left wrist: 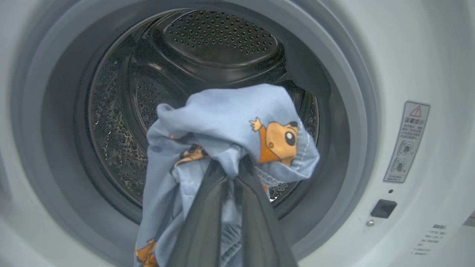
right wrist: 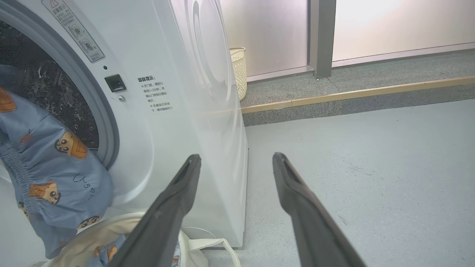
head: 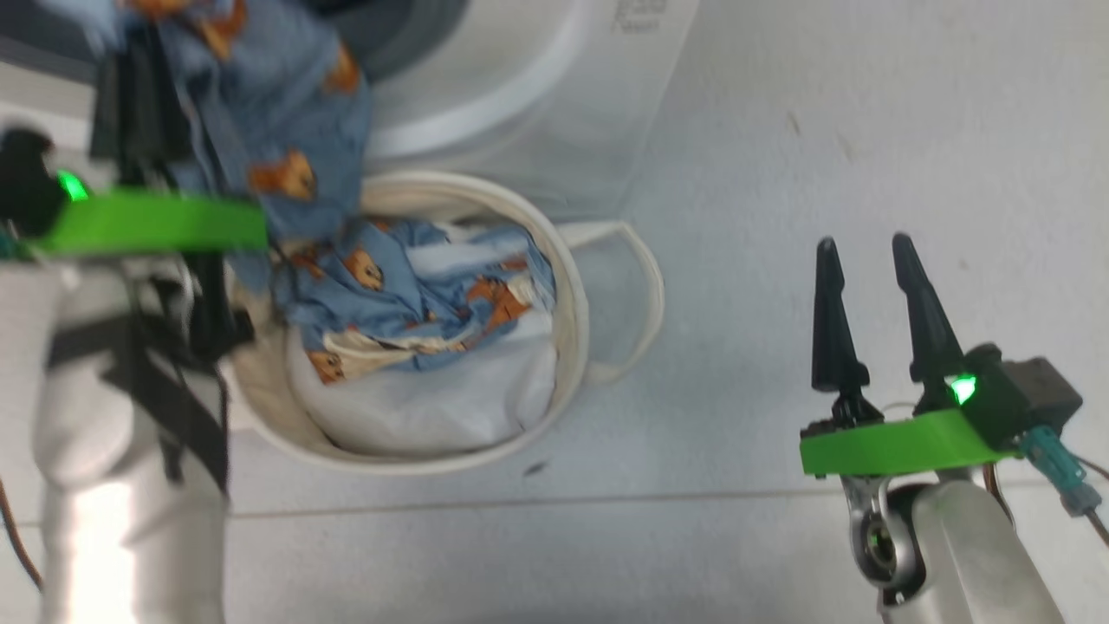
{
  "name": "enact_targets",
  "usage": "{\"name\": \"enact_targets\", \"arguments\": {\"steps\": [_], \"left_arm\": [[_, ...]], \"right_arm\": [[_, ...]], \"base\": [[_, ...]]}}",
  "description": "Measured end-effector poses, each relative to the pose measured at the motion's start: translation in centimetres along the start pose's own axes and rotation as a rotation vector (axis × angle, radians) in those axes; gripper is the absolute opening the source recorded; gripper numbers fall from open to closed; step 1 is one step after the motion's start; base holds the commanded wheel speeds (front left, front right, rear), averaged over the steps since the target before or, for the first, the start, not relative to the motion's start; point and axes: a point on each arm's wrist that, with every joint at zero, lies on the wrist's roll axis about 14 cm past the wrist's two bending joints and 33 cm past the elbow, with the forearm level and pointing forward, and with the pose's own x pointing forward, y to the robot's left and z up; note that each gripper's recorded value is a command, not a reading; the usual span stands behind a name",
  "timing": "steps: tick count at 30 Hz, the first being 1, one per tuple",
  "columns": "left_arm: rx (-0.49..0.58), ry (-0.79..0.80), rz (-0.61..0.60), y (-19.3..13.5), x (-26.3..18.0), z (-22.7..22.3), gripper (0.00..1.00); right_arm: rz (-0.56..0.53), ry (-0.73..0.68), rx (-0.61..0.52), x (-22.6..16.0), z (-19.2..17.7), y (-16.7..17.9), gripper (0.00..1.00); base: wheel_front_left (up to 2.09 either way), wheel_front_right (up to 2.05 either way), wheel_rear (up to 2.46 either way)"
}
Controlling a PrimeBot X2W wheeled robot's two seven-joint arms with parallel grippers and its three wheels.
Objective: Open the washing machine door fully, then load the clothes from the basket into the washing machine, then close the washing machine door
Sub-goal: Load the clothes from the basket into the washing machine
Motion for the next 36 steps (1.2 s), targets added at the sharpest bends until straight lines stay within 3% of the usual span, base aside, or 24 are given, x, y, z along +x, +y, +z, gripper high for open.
{"name": "enact_targets", "arguments": {"steps": [9,15,16,21,29,36], "left_arm": [[0.103,0.010,-0.081,-1.2,9.6,-3.6,0.00],[0.072,0.024,-0.011,0.1,13.6,-5.8,0.00],[0.069,0.042,-0.008,0.2,13.9,-6.6,1.00],[0.090,0.273,-0.017,0.4,11.8,-13.4,1.00],[0.114,0.153,0.003,1.4,12.5,-8.5,1.00],[0.147,0.246,-0.025,0.6,6.1,-9.0,1.00]], "right_arm": [[-0.045,0.080,-0.008,1.8,-4.3,-2.6,1.00],[-0.081,0.125,-0.019,1.9,-6.4,-4.4,1.00],[-0.089,0.130,-0.018,1.7,-6.6,-4.6,1.00],[-0.085,0.139,-0.017,1.7,-6.9,-4.5,1.00],[-0.039,0.117,-0.019,2.8,-6.4,-3.1,1.00],[0.011,0.061,-0.018,2.9,-3.6,-0.9,1.00]], "base": [[0.00,0.00,0.00],[0.00,0.00,0.00],[0.00,0.00,0.00],[0.00,0.00,0.00],[0.00,0.00,0.00],[0.00,0.00,0.00]]}}
